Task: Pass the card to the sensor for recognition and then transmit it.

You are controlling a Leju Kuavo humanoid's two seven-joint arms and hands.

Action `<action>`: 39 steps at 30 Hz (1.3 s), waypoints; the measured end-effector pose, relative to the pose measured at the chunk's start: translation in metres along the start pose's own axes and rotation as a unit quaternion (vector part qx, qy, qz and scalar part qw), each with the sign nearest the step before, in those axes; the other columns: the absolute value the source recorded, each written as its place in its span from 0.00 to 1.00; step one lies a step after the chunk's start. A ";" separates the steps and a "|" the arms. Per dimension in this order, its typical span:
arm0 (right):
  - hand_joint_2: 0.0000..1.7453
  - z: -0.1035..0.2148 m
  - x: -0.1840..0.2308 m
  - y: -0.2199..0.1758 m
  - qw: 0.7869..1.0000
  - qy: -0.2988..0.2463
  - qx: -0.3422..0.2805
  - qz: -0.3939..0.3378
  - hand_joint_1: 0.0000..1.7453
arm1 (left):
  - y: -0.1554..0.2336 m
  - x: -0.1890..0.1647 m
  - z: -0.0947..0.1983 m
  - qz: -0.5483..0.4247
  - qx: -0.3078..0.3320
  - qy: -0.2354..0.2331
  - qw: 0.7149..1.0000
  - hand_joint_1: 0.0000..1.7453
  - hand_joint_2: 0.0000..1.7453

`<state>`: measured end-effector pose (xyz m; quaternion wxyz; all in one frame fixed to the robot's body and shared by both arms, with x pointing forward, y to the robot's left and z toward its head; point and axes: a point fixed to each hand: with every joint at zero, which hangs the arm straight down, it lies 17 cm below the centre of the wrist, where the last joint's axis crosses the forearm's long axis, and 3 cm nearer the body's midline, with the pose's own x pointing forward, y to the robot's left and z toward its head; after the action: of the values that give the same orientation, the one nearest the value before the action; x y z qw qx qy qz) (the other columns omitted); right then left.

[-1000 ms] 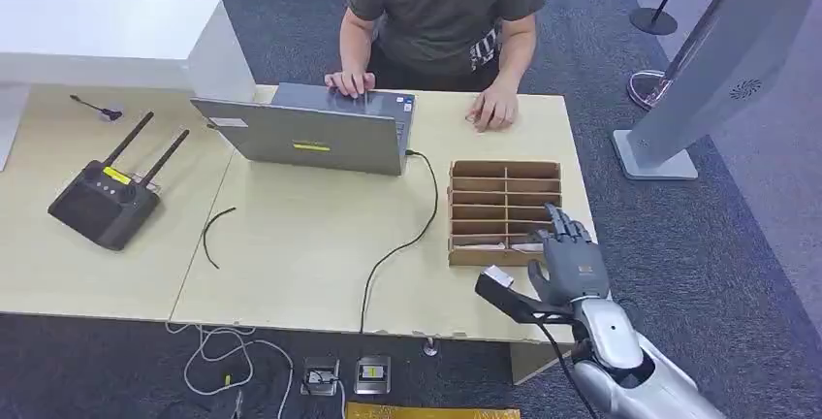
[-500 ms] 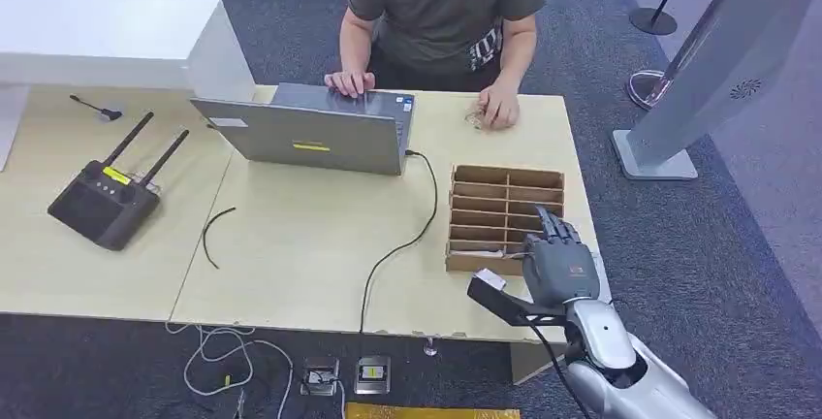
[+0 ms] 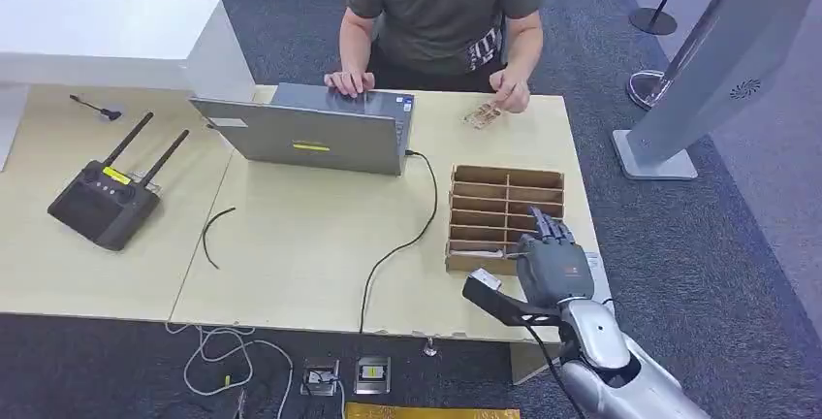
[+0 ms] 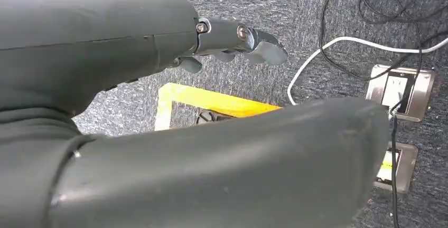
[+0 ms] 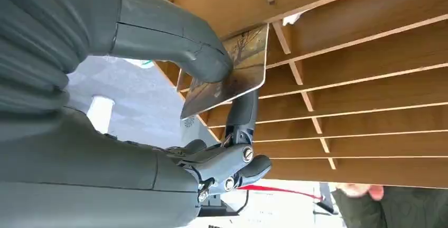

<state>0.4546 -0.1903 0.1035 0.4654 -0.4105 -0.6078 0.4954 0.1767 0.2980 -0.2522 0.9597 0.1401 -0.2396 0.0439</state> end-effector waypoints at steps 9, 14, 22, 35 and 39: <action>1.00 -0.001 0.001 0.003 1.000 0.002 0.004 -0.004 1.00 | 0.000 0.001 0.000 0.000 0.000 -0.001 1.000 0.00 0.00; 1.00 -0.002 0.001 0.004 1.000 0.003 0.006 -0.003 1.00 | 0.000 0.002 0.000 -0.001 -0.001 -0.002 1.000 0.00 0.00; 1.00 -0.003 0.000 0.008 1.000 0.005 0.014 -0.001 1.00 | -0.002 0.006 -0.001 -0.002 -0.005 -0.005 1.000 0.00 0.00; 1.00 -0.009 0.000 -0.007 0.999 0.005 -0.020 0.036 1.00 | -0.003 0.008 -0.001 -0.005 -0.006 -0.008 1.000 0.00 0.00; 1.00 -0.016 0.009 -0.037 0.997 -0.008 -0.064 0.053 1.00 | -0.003 0.008 -0.001 -0.008 -0.006 -0.009 1.000 0.00 0.00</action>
<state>0.4663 -0.1841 0.1428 0.4065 -0.4670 -0.6194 0.4826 0.1846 0.2959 -0.2500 0.9586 0.1365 -0.2475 0.0339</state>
